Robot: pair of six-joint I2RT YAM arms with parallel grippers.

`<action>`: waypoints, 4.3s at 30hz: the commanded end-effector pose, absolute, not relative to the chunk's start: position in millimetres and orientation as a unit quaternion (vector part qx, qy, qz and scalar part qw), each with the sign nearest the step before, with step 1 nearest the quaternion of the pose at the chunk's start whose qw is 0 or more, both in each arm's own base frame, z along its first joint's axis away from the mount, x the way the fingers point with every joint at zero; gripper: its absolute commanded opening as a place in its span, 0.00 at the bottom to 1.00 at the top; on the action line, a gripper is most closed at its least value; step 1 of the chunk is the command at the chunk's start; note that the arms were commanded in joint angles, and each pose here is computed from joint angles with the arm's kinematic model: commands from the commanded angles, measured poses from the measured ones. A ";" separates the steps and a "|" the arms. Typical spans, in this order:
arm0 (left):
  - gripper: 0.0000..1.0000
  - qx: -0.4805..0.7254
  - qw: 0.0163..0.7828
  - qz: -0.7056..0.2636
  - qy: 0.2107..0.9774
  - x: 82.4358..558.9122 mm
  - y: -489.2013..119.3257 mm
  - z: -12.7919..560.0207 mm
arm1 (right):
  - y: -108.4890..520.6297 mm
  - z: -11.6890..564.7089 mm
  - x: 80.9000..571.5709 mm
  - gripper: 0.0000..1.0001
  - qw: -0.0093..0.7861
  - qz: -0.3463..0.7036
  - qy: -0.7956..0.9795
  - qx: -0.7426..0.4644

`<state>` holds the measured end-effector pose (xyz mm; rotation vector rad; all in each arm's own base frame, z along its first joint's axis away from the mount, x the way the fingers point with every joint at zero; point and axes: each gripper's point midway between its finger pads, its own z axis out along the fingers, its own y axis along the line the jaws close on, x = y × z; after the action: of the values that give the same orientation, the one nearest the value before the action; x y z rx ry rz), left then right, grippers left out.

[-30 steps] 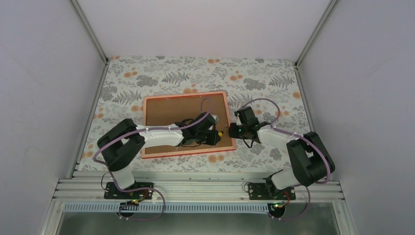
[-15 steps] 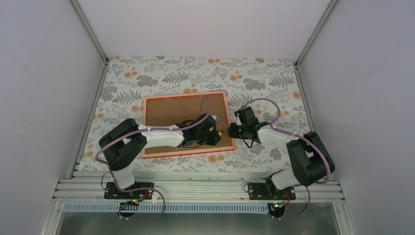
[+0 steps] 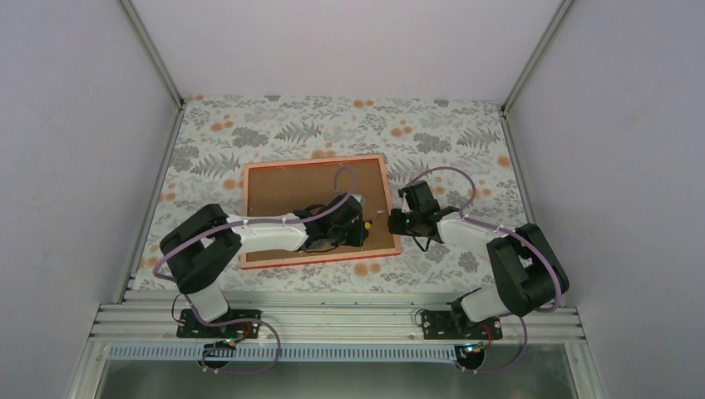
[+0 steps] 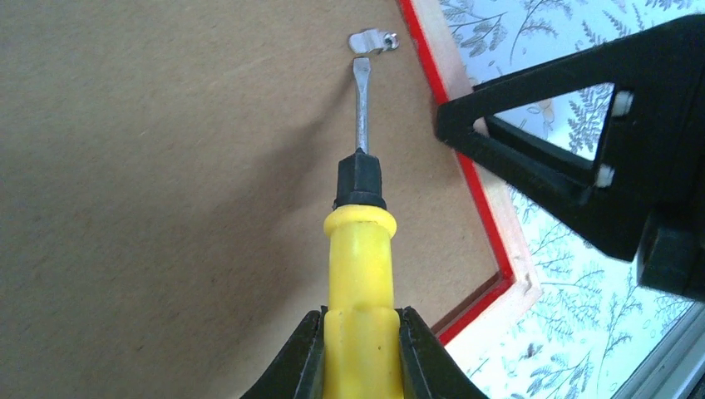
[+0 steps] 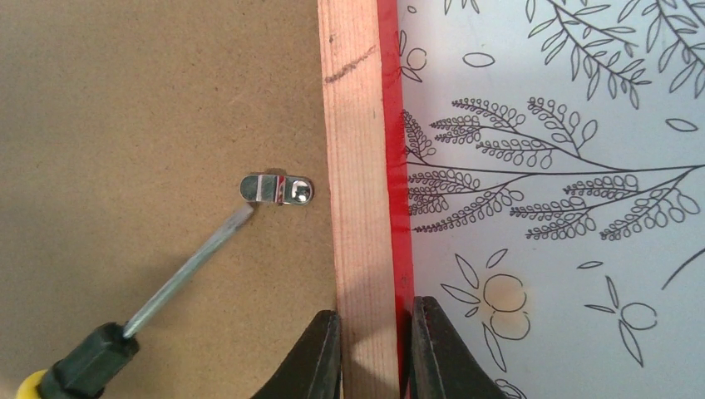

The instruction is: Take the photo out of the frame

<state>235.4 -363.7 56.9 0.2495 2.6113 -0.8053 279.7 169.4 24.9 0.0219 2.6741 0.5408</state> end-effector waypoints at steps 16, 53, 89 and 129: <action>0.02 0.016 0.267 -0.265 0.927 240.0 -269.9 96.3 | 129.9 21.2 297.1 0.04 0.232 0.175 0.949 0.124; 0.02 -0.026 0.346 -0.226 0.910 247.9 -196.7 129.7 | 184.7 24.3 212.2 0.70 0.107 0.251 0.961 0.043; 0.02 -0.045 0.343 -0.201 0.917 256.1 -166.7 120.1 | 263.4 105.5 321.0 0.75 0.217 0.249 0.928 -0.171; 0.02 -0.002 0.296 -0.241 0.924 265.3 -191.6 109.1 | 192.4 11.0 436.4 0.27 0.218 0.147 0.955 -0.137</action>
<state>258.9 -180.9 93.6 -0.0411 2.4959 -0.5798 458.2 214.5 25.7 -0.4714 2.5480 0.5037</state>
